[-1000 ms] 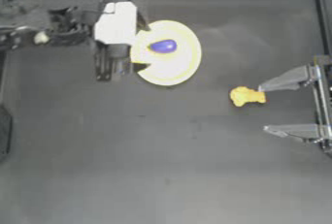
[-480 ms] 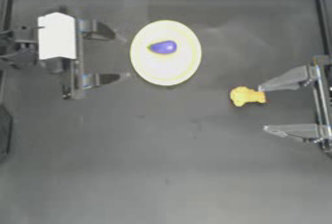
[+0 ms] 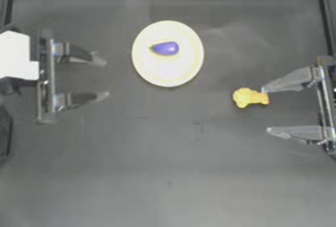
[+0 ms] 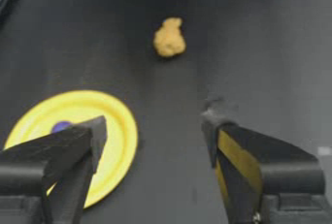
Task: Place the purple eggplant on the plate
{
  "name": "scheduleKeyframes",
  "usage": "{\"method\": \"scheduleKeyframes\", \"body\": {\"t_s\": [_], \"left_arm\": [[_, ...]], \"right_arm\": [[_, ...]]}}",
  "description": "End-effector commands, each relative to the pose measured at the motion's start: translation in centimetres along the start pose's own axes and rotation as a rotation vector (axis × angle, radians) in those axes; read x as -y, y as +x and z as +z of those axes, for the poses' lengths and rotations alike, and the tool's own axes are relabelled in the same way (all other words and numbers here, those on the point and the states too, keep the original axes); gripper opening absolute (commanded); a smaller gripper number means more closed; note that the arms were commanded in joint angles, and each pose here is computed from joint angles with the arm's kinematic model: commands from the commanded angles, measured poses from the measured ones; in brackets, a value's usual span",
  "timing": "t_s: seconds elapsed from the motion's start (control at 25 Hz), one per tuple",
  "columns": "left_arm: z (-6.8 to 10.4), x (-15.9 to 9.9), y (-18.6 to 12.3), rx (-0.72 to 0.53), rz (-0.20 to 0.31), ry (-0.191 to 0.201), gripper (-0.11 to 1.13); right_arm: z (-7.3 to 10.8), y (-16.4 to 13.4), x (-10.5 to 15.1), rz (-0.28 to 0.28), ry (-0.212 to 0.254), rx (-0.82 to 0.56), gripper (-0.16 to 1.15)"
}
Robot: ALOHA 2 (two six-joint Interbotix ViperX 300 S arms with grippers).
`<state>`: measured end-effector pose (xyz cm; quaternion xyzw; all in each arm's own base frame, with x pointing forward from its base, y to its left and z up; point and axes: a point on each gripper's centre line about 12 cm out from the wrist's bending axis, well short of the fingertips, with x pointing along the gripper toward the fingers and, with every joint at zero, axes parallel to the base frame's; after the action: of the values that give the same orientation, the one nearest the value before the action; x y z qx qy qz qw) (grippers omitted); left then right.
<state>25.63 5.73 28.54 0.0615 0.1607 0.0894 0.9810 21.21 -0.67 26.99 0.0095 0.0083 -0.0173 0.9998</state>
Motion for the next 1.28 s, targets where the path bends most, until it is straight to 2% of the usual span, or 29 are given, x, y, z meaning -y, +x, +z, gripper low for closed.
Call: {"method": "scheduleKeyframes", "body": {"t_s": [0.04, 0.36, 0.64, 0.84, 1.28], "left_arm": [[0.2, 0.2, -0.9, 0.051, 0.009, -0.015, 0.92], [-1.2, 0.7, -1.7, 0.062, 0.009, -0.053, 0.92], [-2.1, 0.9, -2.9, 0.091, 0.016, -0.059, 0.92], [-2.6, 0.9, -3.7, 0.114, 0.027, -0.085, 0.92], [-3.2, 0.9, -4.0, 0.112, 0.027, -0.085, 0.92]], "right_arm": [[0.6, 0.2, 0.1, -0.004, -0.003, 0.015, 0.99], [0.5, 0.2, 0.2, -0.008, -0.004, 0.012, 0.99], [0.5, 0.2, 0.2, -0.010, -0.004, 0.012, 0.99], [0.4, 0.2, 0.2, -0.011, -0.001, 0.011, 0.99], [0.4, 0.1, 0.2, -0.011, -0.001, 0.011, 0.99]]}}
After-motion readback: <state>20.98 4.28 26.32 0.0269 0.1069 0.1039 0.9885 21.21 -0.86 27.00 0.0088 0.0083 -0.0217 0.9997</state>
